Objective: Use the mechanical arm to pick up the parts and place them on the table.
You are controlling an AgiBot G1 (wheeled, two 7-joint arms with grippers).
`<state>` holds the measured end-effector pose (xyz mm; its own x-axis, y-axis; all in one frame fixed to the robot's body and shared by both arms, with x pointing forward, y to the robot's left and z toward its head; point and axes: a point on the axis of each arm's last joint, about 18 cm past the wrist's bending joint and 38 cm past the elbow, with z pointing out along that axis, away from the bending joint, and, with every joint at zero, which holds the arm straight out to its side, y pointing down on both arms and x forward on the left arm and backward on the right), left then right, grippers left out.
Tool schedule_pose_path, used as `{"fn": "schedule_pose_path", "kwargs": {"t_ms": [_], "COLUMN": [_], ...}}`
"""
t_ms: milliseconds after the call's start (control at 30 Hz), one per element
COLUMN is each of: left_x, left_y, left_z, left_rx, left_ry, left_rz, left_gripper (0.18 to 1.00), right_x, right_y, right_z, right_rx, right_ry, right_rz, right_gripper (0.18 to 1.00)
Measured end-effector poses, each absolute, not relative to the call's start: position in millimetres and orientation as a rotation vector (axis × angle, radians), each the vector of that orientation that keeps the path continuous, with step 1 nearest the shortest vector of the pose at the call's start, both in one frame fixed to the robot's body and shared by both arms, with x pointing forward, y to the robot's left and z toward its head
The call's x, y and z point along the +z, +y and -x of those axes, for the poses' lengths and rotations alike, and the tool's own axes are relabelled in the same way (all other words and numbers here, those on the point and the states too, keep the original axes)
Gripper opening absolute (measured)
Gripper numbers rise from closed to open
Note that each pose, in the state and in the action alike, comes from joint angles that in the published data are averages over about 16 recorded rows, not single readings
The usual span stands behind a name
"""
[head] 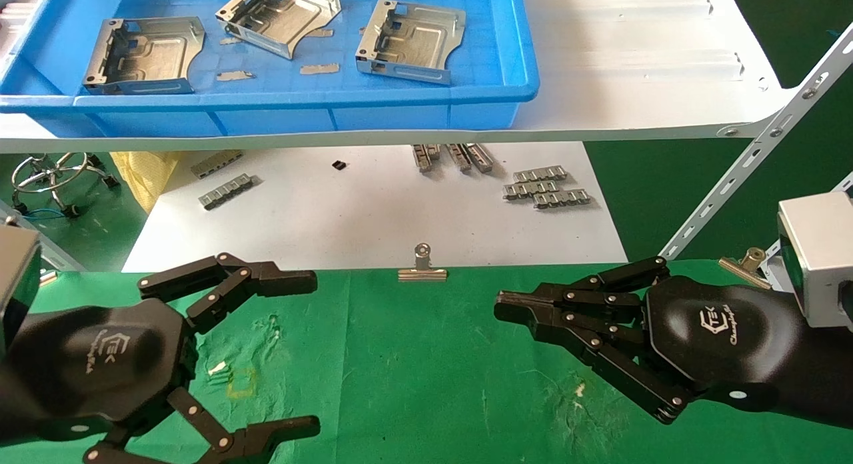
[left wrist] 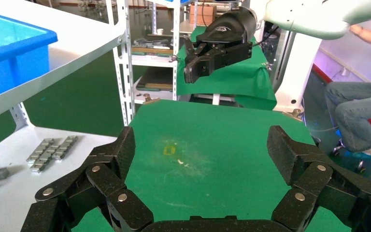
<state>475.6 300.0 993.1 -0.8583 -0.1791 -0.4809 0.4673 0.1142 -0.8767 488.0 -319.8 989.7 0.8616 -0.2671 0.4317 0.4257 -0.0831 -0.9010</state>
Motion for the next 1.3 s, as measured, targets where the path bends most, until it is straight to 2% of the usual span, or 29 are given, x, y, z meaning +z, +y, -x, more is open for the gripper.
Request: {"fn": "schedule_pose_path", "kwargs": {"t_ms": [267,500,733,967,1133,1300], "left_x": [1010.7,1059.5,1140.3,1213.7,1237.9,1242.6], "left_y": [300.6,301.6,304.5,304.1,305.3,307.9], "left_z": [-480.7,-503.7,-555.7,-620.6,-656.1,-676.7], "left_rx": [-1.727,-1.630,-1.565,-1.486,-1.380,-1.285], "left_ry": [1.891,1.805,1.657,1.511,1.454,1.440], "left_rz": [-0.294,-0.275,-0.135,0.115,0.281,0.393], "left_gripper": [1.001,1.001,1.001,1.001,1.001,1.000], "right_x": [989.7,989.7,989.7,989.7,989.7,989.7], "right_y": [-319.8,-319.8,-319.8,-319.8,-319.8,-319.8], "right_z": [-488.0,-488.0,-488.0,-488.0,-488.0,-488.0], "right_rx": [-0.578,-0.578,-0.578,-0.578,-0.578,-0.578], "right_ry": [-0.129,-0.129,-0.129,-0.129,-0.129,-0.129], "right_rz": [1.552,1.552,1.552,1.552,1.552,1.552], "right_gripper": [0.239,0.316,0.444,0.617,0.732,0.836]}}
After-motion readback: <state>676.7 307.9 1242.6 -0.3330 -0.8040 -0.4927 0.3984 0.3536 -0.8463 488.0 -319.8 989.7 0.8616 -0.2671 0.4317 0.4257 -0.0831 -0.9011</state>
